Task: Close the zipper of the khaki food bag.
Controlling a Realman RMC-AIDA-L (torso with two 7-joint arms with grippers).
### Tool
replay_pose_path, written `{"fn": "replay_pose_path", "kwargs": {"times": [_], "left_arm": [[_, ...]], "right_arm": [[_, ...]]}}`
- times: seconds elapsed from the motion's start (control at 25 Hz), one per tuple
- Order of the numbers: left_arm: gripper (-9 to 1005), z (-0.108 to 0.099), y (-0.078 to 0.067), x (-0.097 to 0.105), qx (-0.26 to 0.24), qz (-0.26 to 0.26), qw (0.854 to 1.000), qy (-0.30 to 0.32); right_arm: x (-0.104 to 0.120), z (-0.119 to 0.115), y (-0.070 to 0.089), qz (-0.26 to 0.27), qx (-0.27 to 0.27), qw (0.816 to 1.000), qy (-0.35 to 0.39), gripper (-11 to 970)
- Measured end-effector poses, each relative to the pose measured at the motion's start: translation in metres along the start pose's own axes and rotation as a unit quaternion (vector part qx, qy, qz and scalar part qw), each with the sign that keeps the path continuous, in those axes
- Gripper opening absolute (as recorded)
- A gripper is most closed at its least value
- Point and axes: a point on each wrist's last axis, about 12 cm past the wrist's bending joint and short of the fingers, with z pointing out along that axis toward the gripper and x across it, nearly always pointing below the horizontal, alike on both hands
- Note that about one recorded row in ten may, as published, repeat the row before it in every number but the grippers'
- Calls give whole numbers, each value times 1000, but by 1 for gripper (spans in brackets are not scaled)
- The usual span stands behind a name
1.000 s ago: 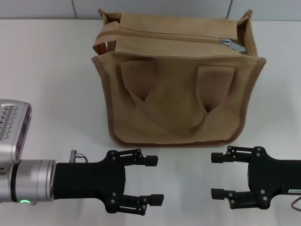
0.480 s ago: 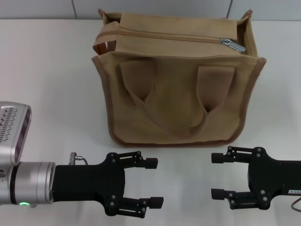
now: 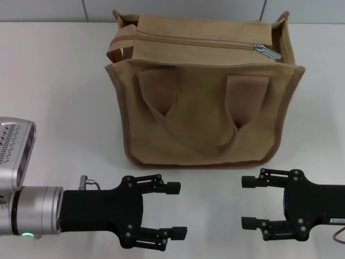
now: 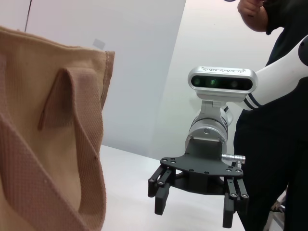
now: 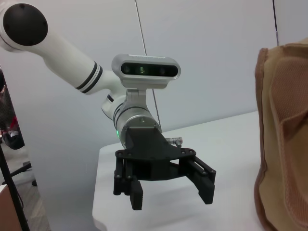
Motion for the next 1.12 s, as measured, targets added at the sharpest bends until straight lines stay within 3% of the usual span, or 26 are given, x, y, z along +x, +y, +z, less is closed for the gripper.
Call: {"fn": "replay_pose_path", "kwargs": {"times": [1.12], "left_arm": [[834, -1, 0, 0, -4, 0, 1000, -2]], "right_arm": [[0, 1, -2, -1, 6, 1000, 0, 754]]}}
